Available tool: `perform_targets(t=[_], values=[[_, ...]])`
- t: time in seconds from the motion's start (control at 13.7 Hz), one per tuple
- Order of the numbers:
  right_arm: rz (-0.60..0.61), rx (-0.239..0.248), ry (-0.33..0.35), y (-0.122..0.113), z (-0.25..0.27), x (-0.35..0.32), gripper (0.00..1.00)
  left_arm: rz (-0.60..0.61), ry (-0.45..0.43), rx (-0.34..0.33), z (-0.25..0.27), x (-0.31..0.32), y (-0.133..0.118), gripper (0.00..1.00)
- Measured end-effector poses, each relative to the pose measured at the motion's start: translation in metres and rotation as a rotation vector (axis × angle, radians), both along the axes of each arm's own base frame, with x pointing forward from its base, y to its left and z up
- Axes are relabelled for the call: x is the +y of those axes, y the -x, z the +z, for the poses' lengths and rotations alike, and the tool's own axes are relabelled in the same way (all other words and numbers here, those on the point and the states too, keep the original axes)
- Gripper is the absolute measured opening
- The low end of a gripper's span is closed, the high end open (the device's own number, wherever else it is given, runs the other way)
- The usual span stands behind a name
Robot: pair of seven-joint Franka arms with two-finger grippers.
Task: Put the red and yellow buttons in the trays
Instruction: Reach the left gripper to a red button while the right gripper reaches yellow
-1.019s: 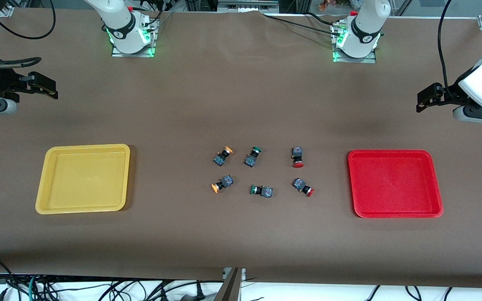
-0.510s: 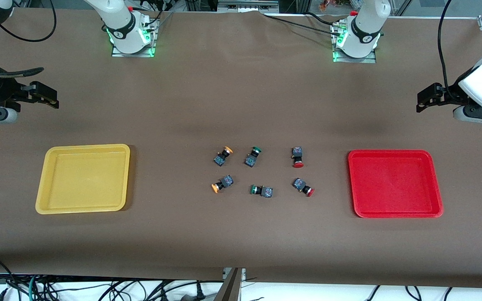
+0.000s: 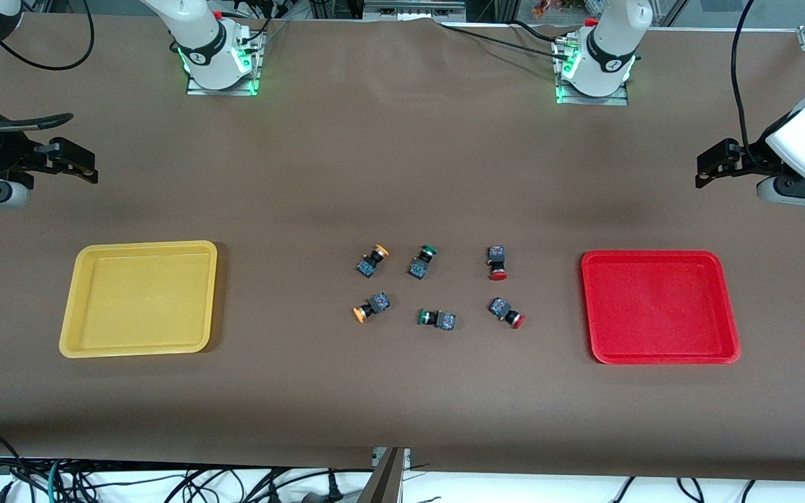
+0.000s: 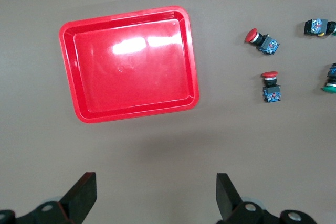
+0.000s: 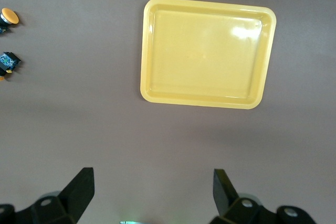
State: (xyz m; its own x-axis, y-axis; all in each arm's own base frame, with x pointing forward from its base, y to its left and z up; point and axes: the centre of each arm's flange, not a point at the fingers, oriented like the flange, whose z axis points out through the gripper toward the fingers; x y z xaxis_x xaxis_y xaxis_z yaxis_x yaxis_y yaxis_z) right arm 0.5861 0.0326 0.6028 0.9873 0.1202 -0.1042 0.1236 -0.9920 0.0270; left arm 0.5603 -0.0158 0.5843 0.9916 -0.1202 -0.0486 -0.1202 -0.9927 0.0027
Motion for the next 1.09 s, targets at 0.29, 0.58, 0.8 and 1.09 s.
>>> perform_targets(t=[0.29,0.58,0.8,1.09], values=[[0.006,0.027,0.002,-0.007,-0.016,0.004,1.0,0.001,0.0,0.005,-0.003,0.0,-0.001,1.0],[0.005,0.094,0.008,-0.024,-0.059,0.005,1.0,0.046,0.026,0.022,-0.02,-0.006,-0.011,1.0],[0.0,0.081,0.009,-0.044,-0.094,0.02,1.0,0.049,0.028,0.024,-0.033,-0.02,-0.019,1.0],[-0.2,0.015,0.012,-0.067,-0.145,0.094,1.0,0.052,0.026,0.008,-0.039,-0.053,-0.024,1.0]])
